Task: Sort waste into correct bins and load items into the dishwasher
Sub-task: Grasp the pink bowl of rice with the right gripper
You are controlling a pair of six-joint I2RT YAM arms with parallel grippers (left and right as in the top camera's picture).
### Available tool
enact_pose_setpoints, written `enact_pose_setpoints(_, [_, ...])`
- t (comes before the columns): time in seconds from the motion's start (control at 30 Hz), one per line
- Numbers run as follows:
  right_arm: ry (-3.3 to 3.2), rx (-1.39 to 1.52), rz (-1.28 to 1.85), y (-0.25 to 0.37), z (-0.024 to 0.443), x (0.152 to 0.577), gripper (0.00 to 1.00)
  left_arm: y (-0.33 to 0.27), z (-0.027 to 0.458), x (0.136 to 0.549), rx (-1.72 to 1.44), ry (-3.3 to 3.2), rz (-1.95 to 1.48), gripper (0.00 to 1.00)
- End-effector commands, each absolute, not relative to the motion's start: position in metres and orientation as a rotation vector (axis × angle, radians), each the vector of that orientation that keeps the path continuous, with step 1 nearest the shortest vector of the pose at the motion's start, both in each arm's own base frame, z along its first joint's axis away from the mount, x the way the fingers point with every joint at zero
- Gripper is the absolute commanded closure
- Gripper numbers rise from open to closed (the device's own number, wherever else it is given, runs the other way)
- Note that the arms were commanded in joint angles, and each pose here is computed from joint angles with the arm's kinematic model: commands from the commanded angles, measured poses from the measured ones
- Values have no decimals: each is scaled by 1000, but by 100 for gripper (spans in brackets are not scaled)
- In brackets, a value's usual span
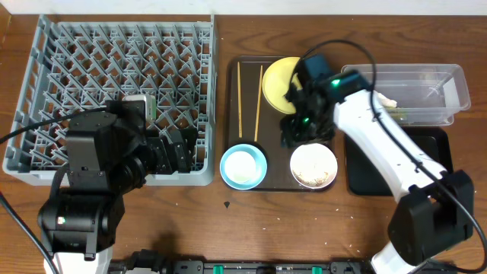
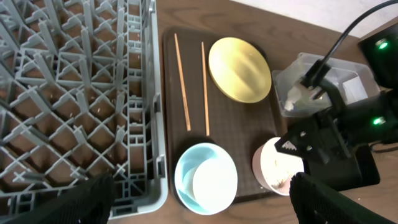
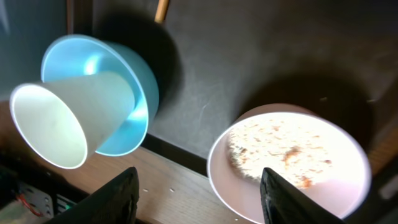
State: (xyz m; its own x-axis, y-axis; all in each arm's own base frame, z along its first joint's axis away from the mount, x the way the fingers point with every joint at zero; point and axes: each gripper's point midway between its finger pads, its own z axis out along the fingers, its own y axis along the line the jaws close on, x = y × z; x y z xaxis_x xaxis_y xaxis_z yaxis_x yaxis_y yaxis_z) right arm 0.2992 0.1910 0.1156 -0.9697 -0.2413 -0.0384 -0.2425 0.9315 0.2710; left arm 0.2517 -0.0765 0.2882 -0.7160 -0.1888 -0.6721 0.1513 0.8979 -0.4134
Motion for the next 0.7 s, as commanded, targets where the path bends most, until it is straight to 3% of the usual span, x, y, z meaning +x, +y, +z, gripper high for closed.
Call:
enact_pose_setpoints(0.0, [3118, -411, 330, 194, 98, 283, 43, -71, 292, 250, -38, 2300, -529, 10])
enact_pose_setpoints(0.13, [3168, -476, 250, 198, 70, 256, 46, -57, 279, 244, -93, 2362, -437, 10])
enact_pose_setpoints(0.3, [3126, -347, -121, 173, 46, 252, 52, -57, 277, 243, -96, 2370, -434, 10])
enact_pose_setpoints(0.4, [3093, -335, -127, 179, 36, 251, 55, -57, 277, 244, -97, 2373, -435, 10])
enact_pose_setpoints(0.57, [3067, -267, -95, 182, 18, 251, 79, -57, 275, 244, -99, 2383, -435, 9])
enact_pose_setpoints(0.67, [3040, -255, -73, 184, 10, 254, 78, -57, 274, 243, -100, 2389, -435, 9])
